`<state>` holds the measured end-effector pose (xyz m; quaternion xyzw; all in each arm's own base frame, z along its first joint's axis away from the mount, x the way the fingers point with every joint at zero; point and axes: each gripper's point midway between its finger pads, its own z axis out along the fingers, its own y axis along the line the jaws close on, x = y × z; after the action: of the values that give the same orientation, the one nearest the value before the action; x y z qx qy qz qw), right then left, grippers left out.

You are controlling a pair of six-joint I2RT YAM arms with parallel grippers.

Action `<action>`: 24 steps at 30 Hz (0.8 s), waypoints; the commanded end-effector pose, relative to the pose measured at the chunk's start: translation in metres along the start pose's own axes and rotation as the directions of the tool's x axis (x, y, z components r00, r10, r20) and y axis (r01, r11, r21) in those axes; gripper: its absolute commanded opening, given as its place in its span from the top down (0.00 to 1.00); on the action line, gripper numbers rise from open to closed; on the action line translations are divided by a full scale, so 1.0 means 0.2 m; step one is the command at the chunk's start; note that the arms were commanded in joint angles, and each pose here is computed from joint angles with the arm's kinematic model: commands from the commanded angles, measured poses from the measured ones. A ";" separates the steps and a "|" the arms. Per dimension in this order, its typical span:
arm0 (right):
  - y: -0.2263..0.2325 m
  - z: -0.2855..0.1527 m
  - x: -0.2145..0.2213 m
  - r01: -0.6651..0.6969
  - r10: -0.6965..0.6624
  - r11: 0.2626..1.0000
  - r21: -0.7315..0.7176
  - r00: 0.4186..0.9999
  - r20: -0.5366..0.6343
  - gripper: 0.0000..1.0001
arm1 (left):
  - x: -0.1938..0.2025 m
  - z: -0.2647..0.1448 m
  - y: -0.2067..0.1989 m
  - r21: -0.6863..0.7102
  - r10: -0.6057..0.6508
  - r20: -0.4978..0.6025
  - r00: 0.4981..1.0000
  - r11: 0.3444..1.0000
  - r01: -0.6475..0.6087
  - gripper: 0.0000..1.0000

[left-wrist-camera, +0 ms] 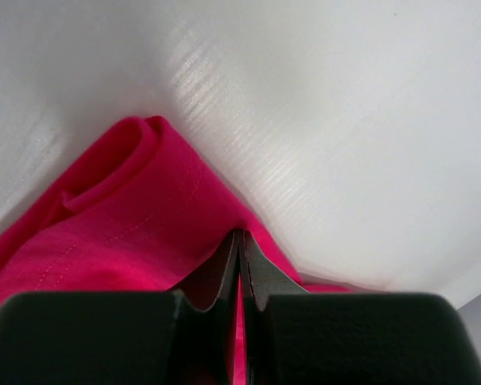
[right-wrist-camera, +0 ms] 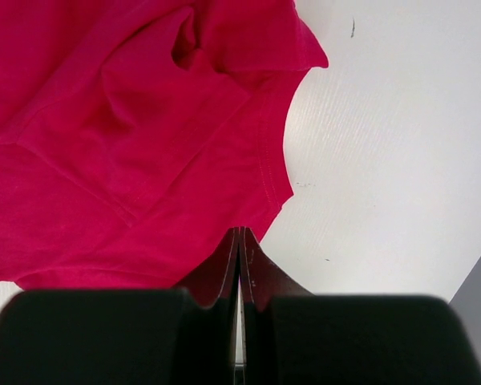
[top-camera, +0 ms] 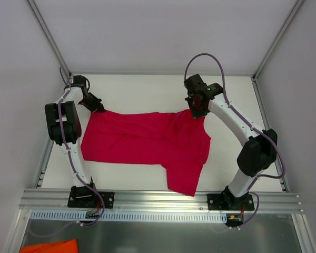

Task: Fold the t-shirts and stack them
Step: Fold the flattened tshirt in 1/3 of the way

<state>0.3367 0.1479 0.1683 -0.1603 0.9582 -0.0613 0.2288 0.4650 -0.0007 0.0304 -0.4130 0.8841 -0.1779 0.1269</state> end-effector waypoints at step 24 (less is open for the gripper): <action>-0.12 -0.23 -0.04 -0.040 0.038 0.999 0.013 0.992 0.123 0.99 | -0.10 -0.17 0.19 -0.228 -0.057 0.034 0.998 0.972 0.063 1.00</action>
<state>0.3312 0.1388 0.1977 -0.1486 0.9506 -0.0507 0.2677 0.4428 0.0348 0.0376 -0.4543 0.8814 -0.0972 0.0854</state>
